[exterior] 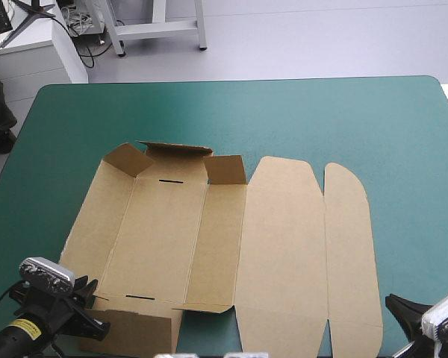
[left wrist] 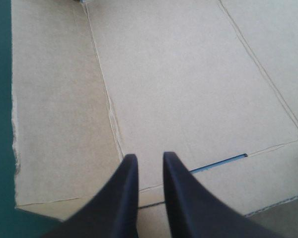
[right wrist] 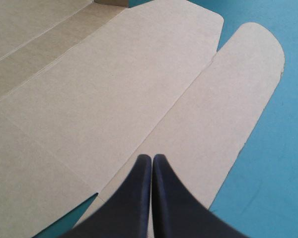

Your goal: Fold the box

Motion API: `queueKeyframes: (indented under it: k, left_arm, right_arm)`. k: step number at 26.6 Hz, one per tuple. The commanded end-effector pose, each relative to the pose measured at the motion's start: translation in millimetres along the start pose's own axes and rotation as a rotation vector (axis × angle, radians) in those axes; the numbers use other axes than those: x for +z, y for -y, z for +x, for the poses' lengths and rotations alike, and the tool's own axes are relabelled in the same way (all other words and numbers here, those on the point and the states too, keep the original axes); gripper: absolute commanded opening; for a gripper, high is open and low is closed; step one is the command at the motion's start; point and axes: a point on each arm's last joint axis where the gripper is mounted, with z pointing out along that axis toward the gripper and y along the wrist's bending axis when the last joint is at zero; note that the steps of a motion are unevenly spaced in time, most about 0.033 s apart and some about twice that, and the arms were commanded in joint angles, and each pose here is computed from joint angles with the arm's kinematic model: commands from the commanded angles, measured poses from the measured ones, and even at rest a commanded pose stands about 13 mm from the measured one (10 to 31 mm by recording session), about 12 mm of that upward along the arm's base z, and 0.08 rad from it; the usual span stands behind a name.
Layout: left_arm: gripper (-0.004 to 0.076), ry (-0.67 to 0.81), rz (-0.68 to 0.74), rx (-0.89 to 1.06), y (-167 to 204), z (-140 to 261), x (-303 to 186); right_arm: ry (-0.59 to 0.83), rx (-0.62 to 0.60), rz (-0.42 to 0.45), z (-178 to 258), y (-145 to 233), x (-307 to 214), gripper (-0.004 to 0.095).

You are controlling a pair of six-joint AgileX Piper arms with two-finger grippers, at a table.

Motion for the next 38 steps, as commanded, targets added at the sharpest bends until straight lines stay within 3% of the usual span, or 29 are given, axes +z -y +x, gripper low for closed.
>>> queueKeyframes:
  k: [1,4,7,16,19,23,32,38]
  left_arm:
    - [0.0319,0.076,-0.003,-0.019,-0.6,-11.8,-4.7]
    - [0.0505,0.089,-0.008,-0.024,-1.0,-12.9,-4.8]
    - [0.0566,0.105,0.013,-0.043,0.8,-14.4,-5.0]
    - [0.0531,0.183,-0.005,-0.020,-0.3,-27.0,-15.8]
    - [0.0527,0.257,-0.119,0.058,-9.2,-57.1,-48.7]
    - [0.0527,0.137,-0.279,0.015,-31.6,-101.9,-57.8]
    - [0.0525,-0.039,-0.230,-0.027,-47.3,-159.8,4.5]
    - [0.0468,-0.170,-0.237,-0.055,-61.1,-168.5,46.6]
  right_arm:
    - [0.086,-0.017,-0.001,-14.9,-1.5,-0.5,-0.0005]
    - [0.081,-0.034,-0.003,-14.6,-1.8,0.1,-0.0005]
    - [0.081,-0.034,-0.003,-14.6,-1.8,0.1,-0.0005]
    - [0.081,-0.034,-0.003,-14.6,-1.8,0.1,-0.0005]
    - [0.081,-0.035,-0.003,-14.6,-1.8,0.1,-0.0005]
    - [0.081,-0.034,-0.003,-14.6,-1.8,0.1,-0.0005]
    - [0.081,-0.034,-0.003,-14.6,-1.8,0.1,-0.0005]
    - [0.080,-0.034,-0.003,-14.4,-1.8,0.1,-0.0005]
